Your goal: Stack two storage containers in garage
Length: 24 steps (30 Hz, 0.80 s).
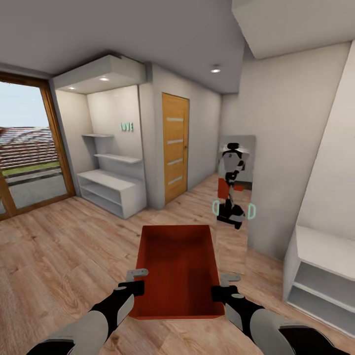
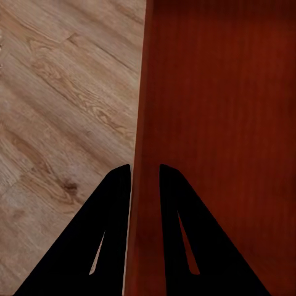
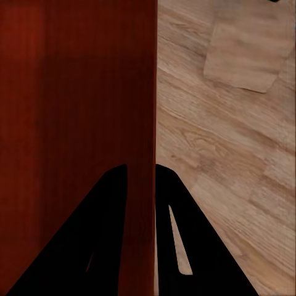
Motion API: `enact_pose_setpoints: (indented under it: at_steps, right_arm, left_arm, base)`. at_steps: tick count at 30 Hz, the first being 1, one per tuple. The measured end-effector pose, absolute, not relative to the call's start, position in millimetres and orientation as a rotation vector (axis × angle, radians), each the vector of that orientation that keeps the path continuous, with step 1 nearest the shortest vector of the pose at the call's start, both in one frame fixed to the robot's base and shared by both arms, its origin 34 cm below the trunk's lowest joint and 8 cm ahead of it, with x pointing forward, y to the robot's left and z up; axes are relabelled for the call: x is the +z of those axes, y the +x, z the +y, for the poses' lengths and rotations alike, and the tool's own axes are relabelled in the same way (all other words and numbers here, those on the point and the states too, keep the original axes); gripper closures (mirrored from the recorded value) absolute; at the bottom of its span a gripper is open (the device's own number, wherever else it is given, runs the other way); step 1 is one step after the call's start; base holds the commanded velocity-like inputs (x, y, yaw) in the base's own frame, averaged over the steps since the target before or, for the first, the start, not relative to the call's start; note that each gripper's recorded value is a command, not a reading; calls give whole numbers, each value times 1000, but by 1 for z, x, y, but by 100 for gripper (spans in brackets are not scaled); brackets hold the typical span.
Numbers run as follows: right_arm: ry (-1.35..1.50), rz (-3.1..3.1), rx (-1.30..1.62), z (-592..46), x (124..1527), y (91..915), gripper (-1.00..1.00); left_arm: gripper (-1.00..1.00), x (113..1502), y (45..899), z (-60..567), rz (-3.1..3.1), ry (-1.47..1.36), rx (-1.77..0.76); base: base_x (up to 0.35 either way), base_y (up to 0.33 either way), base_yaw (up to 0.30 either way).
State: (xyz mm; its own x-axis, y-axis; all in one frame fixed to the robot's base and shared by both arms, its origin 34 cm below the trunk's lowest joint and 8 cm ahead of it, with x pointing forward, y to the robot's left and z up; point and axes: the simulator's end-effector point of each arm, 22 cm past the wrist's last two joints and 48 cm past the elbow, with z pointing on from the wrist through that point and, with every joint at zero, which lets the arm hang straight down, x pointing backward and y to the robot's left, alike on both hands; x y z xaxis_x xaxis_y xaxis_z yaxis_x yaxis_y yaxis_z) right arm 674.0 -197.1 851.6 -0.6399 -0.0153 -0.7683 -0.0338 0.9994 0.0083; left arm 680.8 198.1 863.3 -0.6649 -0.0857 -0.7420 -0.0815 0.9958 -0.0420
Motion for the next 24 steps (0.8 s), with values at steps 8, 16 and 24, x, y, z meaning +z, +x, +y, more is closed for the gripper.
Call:
enact_pose_setpoints:
  at_steps: [8,16,24]
  right_arm:
    - [-34,2265,27,-197,852,674,100]
    - [-34,2265,26,-196,852,674,100]
    - [-32,2265,26,-194,852,674,100]
  left_arm:
    - [100,863,681,198,2301,-116,-7]
    - [100,863,681,200,2301,-116,-8]
    - [100,863,681,201,2301,-114,-9]
  base:
    - [323,0,253]
    - [323,0,269]
    - [323,0,211]
